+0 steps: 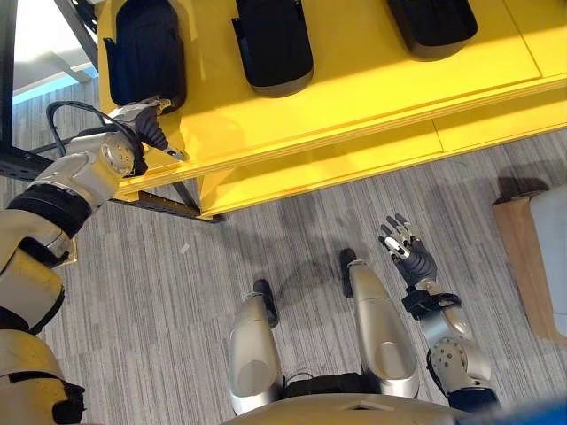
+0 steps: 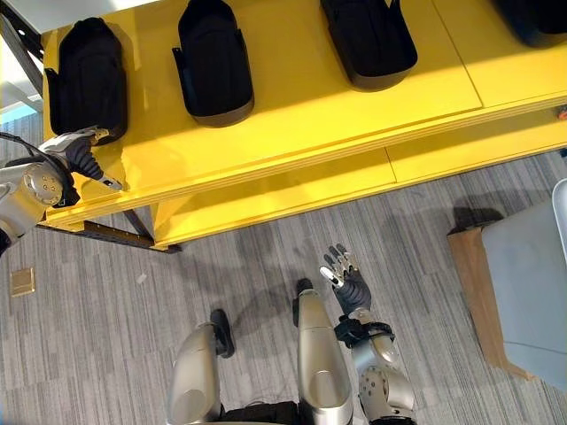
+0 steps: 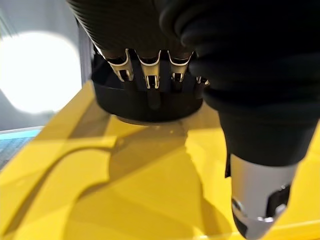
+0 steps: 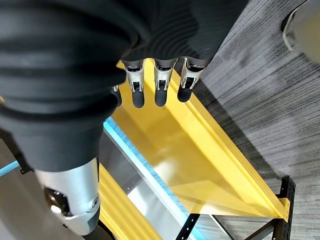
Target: Move parts from the plastic box to the shelf.
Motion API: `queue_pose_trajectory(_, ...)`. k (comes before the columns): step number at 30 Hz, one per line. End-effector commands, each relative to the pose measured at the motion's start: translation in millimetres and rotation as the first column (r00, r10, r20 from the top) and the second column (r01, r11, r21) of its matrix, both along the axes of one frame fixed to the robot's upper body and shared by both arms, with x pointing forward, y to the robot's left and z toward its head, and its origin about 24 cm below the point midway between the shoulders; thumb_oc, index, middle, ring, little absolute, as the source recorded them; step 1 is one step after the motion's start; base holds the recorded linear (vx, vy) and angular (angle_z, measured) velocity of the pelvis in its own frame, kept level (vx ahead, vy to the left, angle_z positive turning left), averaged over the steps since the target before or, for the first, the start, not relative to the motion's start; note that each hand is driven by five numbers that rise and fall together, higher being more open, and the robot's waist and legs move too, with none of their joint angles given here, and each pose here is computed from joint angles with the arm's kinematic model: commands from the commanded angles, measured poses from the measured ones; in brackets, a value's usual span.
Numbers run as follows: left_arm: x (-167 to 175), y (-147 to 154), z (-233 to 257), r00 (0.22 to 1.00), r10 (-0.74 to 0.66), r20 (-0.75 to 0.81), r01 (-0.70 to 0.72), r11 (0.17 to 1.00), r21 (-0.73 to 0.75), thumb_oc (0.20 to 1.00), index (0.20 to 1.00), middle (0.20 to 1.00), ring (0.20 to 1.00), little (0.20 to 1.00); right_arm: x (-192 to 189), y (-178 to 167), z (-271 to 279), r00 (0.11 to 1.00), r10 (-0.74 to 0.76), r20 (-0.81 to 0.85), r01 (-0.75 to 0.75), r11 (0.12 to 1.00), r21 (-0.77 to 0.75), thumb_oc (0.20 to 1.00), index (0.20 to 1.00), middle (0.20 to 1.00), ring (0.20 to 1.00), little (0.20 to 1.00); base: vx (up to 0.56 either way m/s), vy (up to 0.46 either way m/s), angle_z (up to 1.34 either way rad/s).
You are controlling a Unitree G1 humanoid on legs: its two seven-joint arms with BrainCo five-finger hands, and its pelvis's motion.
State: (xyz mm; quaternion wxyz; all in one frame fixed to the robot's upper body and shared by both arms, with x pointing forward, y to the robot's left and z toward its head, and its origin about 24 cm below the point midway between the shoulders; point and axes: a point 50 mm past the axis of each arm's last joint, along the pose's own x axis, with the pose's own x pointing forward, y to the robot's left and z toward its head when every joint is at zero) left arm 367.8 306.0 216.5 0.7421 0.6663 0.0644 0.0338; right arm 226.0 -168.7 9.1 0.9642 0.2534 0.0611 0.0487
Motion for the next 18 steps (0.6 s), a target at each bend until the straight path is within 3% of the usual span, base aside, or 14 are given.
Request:
queue_pose_trajectory(1,-2.8,3.3,40.0,0.988,0.002,0.155,-0.004,1.0,0.012,1.0,1.0,1.0,1.0,1.0,2.9,-1.8,19.1,0.992,-0.051,0.118,0.046,0.998,0.043,1.0,1.0,1.0,1.0,1.0,0.0,0.0,0.0)
queue_pose_trajectory(7,-5.3,-4.8,49.1,0.977,-0.038,0.208,0.038,0.999,0.003,1.0,1.0,1.0,1.0,1.0,-0.6,5.5,11.7,0.995,-0.037,0.087,0.03,0.997,0.077,1.0,1.0,1.0,1.0,1.0,0.02,-0.002,0.01)
queue_pose_trajectory(8,-6.8,-20.9,48.4,0.973,-0.118,0.2,0.115,0.993,0.026,1.0,1.0,1.0,1.0,1.0,-4.8,7.0,4.3,0.998,-0.034,0.056,0.029,0.996,0.085,1.0,1.0,1.0,1.0,1.0,0.03,-0.015,0.07)
queue_pose_trajectory(18,-15.0,-49.0,35.6,0.953,-0.266,0.141,0.262,0.964,0.047,1.0,1.0,1.0,1.0,1.0,0.6,1.4,9.0,0.996,-0.047,0.075,0.043,0.997,0.058,1.0,1.0,1.0,1.0,1.0,0.0,-0.005,0.04)
